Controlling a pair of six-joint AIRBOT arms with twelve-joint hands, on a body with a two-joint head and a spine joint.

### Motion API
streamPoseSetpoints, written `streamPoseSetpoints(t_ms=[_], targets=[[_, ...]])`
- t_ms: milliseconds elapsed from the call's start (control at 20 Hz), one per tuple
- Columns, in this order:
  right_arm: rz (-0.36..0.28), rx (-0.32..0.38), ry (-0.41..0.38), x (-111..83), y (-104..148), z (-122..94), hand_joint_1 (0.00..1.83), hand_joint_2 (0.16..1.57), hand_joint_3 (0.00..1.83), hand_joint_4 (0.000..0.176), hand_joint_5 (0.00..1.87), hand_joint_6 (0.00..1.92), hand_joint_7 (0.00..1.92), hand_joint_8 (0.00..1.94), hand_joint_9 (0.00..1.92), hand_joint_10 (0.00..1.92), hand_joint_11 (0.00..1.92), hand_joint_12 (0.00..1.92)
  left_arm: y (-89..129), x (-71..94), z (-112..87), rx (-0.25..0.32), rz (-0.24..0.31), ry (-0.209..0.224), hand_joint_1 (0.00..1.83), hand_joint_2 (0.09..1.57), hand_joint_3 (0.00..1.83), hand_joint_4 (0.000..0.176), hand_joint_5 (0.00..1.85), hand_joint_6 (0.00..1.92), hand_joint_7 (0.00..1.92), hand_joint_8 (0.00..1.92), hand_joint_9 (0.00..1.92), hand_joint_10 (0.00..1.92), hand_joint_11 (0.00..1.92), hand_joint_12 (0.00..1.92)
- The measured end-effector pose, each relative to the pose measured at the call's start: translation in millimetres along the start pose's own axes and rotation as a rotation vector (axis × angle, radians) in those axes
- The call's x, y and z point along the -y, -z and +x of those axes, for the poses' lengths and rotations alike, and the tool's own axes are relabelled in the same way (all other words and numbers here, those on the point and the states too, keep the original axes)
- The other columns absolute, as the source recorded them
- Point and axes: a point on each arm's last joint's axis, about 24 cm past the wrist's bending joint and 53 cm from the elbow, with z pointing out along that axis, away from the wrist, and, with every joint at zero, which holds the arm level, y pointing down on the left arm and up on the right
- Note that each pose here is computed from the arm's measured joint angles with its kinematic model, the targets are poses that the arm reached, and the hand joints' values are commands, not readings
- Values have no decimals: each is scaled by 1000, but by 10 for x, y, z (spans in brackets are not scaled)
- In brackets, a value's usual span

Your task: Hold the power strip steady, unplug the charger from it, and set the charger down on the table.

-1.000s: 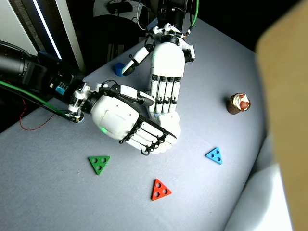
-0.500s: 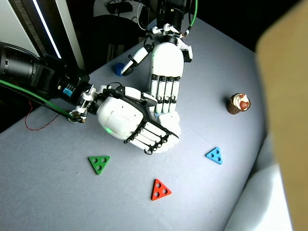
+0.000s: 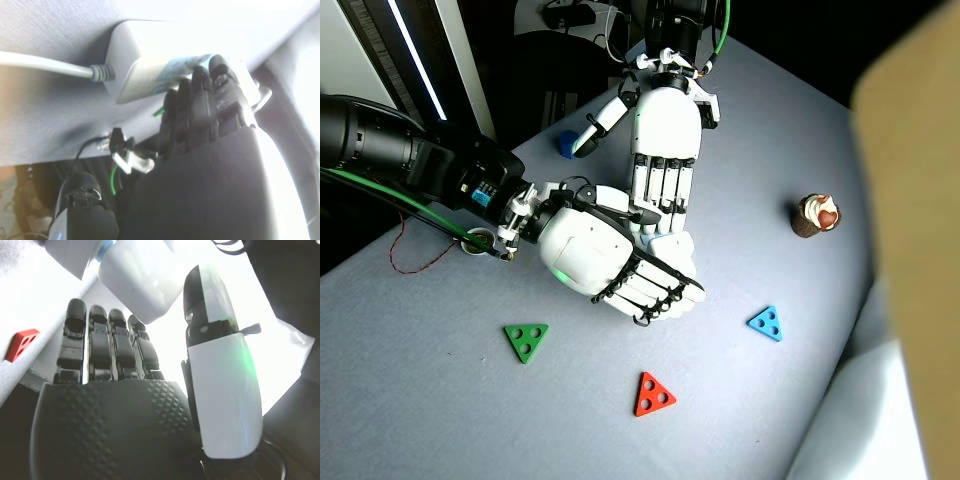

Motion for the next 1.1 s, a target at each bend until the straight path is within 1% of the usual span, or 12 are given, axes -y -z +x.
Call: streamPoseSetpoints(t_ms=[100,150,350,550,650,700,750,800,900,950,1000,1100], targets=[[1,-2,4,10,-20,12,1028,1122,1,0,262,4,271,3,263,4,19,696,5,-7,-6,1,-1,1,0,938,1,0,191,1,188,1,166,2,78,138],[1,0,10,22,-43,4,1067,1110,0,0,349,8,363,8,350,11,99,727,9,-12,-11,2,-2,1,0,937,0,0,190,5,186,6,168,6,79,138],[3,-3,21,48,-77,18,1055,1142,3,0,387,4,420,6,412,10,156,736,12,-15,-12,2,-3,5,0,931,0,0,190,4,188,5,171,6,94,143],[4,1,30,67,-106,12,1138,1103,0,0,622,4,674,5,686,8,409,723,15,-21,-13,3,-5,15,0,936,0,0,195,6,191,5,171,4,85,137],[-4,9,34,45,-123,-12,1174,1098,0,0,747,7,810,8,799,9,510,767,17,-24,-4,3,-4,19,0,931,0,0,197,5,192,5,173,4,92,139],[-9,13,36,34,-124,-23,1157,1139,0,0,910,818,911,21,901,29,608,784,18,-25,-4,3,-4,20,0,933,0,0,201,6,196,5,178,5,93,139],[-10,14,37,25,-127,-23,1157,1139,0,0,910,818,911,21,901,29,608,784,18,-22,-5,4,-2,21,0,933,0,0,201,6,196,5,178,5,93,139],[-13,18,39,18,-127,-33,1140,1158,2,0,880,1067,940,18,935,27,637,792,19,-26,1,5,-2,24,0,932,0,0,203,6,199,6,182,6,98,141],[-15,20,45,13,-127,-36,1149,1143,1,0,915,1062,1002,7,995,11,662,856,24,-38,26,1,-4,29,0,940,2,0,192,2,185,0,166,0,83,134],[-16,19,46,11,-127,-34,1213,1107,0,0,960,1050,1071,594,1036,7,683,882,24,-40,28,1,-4,29,0,936,1,0,203,6,191,3,172,3,95,139],[-19,21,51,3,-127,-39,1220,1107,3,15,950,1064,1056,783,1063,7,706,890,28,-39,19,4,-2,29,0,937,1,0,199,4,190,2,169,1,88,136],[-27,20,60,-16,-127,-39,1229,1092,0,32,994,975,1082,798,1115,11,751,887,28,-40,24,4,-2,29,0,941,2,0,203,5,194,3,171,2,99,140]])
